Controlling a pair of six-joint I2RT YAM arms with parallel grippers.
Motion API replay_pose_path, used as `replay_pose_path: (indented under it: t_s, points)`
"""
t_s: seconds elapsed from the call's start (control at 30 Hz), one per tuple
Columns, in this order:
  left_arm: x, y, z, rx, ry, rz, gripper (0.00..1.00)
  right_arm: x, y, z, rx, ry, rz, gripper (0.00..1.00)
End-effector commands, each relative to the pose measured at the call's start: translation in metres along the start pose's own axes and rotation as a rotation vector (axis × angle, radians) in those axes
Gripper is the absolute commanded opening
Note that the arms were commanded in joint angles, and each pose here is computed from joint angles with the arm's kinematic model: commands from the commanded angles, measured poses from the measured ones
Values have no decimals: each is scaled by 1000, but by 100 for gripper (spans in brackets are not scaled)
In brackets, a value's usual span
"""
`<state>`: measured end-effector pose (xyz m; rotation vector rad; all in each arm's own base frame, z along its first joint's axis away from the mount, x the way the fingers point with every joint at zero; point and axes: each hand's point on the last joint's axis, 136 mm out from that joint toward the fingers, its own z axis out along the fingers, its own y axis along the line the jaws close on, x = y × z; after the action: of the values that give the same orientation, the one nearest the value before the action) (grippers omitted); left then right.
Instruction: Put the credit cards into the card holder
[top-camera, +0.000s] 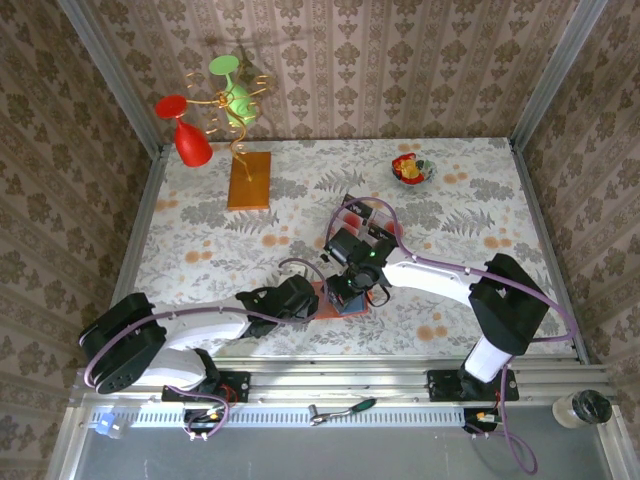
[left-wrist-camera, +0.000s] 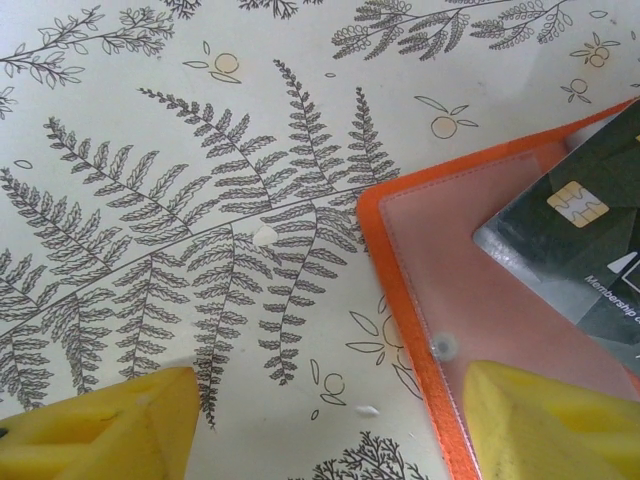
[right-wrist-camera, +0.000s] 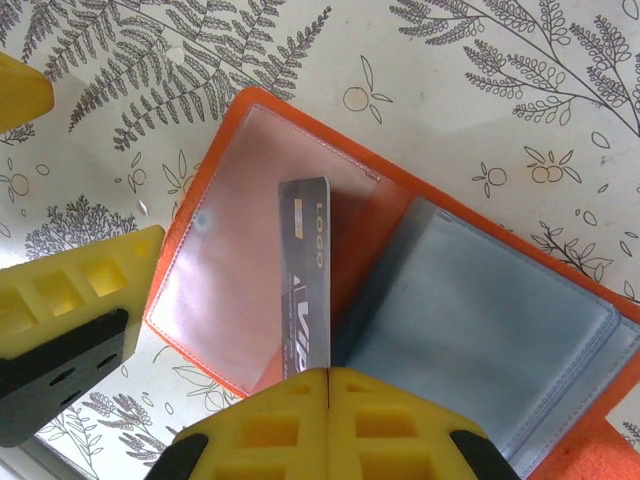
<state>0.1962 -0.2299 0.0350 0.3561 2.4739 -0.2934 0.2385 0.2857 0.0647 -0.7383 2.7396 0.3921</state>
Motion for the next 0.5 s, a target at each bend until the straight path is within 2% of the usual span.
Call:
replay_pose_path:
  t_s: [0.0, 0.3, 0.47]
  points:
    - [-3, 0, -1, -20, -1, 20, 72, 7, -5, 9, 30, 18, -15, 0]
    - [-2, -5, 9, -28, 24, 55, 72, 7, -3, 9, 19, 13, -6, 0]
    - [7, 0, 14, -48, 46, 60, 71, -2, 0, -4, -6, -27, 14, 0]
